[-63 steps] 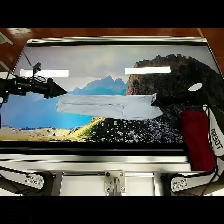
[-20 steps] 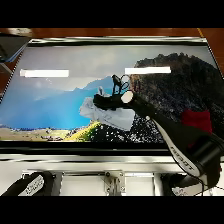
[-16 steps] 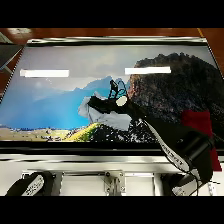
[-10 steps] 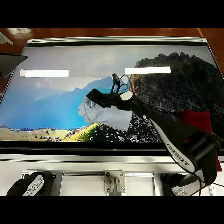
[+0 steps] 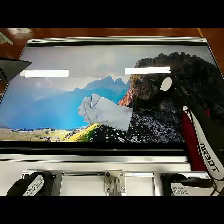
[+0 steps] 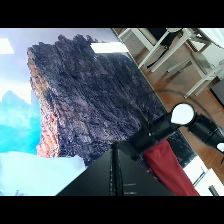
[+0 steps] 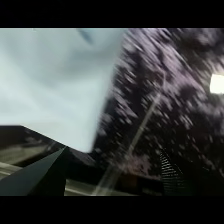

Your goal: Fold the shirts.

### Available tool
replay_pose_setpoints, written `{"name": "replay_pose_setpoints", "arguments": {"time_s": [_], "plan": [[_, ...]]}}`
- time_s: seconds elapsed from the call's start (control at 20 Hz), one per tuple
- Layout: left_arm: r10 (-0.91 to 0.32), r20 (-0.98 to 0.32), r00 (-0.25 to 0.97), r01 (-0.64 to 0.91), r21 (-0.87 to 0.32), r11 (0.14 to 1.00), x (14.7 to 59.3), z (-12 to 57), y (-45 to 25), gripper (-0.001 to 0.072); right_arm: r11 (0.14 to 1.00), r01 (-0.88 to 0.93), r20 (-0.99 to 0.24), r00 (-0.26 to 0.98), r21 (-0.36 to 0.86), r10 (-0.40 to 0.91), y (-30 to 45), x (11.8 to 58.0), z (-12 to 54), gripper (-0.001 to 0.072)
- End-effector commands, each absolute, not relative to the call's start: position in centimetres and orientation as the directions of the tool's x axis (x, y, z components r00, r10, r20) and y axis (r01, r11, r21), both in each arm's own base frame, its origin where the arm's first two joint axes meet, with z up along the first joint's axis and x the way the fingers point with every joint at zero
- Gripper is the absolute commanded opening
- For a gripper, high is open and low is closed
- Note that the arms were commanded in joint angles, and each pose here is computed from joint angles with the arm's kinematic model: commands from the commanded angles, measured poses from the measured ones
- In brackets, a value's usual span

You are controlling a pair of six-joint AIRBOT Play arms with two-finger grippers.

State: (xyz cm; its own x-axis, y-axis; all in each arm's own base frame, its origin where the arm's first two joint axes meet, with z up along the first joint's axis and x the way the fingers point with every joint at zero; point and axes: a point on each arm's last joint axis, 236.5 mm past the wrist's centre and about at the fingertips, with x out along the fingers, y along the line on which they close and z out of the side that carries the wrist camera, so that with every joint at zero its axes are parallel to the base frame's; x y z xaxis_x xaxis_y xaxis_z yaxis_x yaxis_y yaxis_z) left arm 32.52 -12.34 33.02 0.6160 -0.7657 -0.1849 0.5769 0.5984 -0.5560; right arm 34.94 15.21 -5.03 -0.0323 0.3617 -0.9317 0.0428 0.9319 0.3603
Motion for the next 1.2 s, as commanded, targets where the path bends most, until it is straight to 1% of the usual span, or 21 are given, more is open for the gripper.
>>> {"name": "replay_pose_setpoints", "arguments": {"time_s": [0.0,0.15,0.3,0.45,0.5,0.6,0.65,0.7,0.8,0.9,1.05,1.15], "plan": [[-0.766,-0.186,0.616,0.576,-0.556,0.599,32.5,33.0,-12.3,0.0035,0.898,0.192,-0.908,-0.062,0.396,0.414,15.4,33.0,-8.6,0.0682],[-0.767,-0.187,0.614,0.577,-0.557,0.597,32.4,33.0,-12.4,0.0035,0.840,0.218,-0.857,-0.032,0.497,0.515,19.3,33.7,-10.4,0.0682],[-0.767,-0.187,0.614,0.577,-0.556,0.598,32.4,33.0,-12.4,0.0035,0.785,0.181,-0.802,0.037,0.592,0.596,22.9,35.2,-10.2,0.0682],[-0.767,-0.187,0.614,0.577,-0.556,0.598,32.4,33.0,-12.4,0.0035,0.780,0.171,-0.798,0.085,0.601,0.596,24.0,36.1,-10.2,0.0675],[-0.767,-0.187,0.614,0.577,-0.556,0.598,32.4,33.0,-12.4,0.0035,0.774,0.176,-0.793,0.093,0.608,0.602,24.2,36.3,-10.0,0.0607],[-0.767,-0.187,0.614,0.577,-0.556,0.598,32.4,33.0,-12.4,0.0035,0.762,0.182,-0.783,0.099,0.621,0.615,24.4,36.4,-9.8,0.0276],[-0.767,-0.186,0.614,0.577,-0.557,0.597,32.4,33.0,-12.4,0.0036,0.758,0.168,-0.776,0.103,0.630,0.622,24.6,36.6,-9.6,0.0138],[-0.767,-0.187,0.614,0.577,-0.556,0.598,32.4,33.0,-12.4,0.0035,0.755,0.124,-0.765,0.111,0.644,0.634,24.9,36.9,-9.1,0.0060],[-0.767,-0.187,0.614,0.577,-0.556,0.598,32.4,33.0,-12.4,0.0035,0.734,-0.003,-0.728,0.124,0.679,0.674,26.0,37.7,-6.8,0.0059],[-0.767,-0.186,0.614,0.577,-0.557,0.597,32.4,33.0,-12.4,0.0035,0.707,-0.128,-0.687,0.169,0.696,0.707,26.5,39.5,-2.6,0.0058],[-0.767,-0.186,0.614,0.577,-0.557,0.597,32.4,33.0,-12.4,0.0035,0.676,-0.226,-0.597,0.333,0.701,0.730,24.2,43.9,6.7,0.0058],[-0.767,-0.187,0.614,0.577,-0.557,0.597,32.4,33.0,-12.4,0.0035,0.671,-0.205,-0.543,0.445,0.713,0.713,20.1,46.3,12.5,0.0058]]}}
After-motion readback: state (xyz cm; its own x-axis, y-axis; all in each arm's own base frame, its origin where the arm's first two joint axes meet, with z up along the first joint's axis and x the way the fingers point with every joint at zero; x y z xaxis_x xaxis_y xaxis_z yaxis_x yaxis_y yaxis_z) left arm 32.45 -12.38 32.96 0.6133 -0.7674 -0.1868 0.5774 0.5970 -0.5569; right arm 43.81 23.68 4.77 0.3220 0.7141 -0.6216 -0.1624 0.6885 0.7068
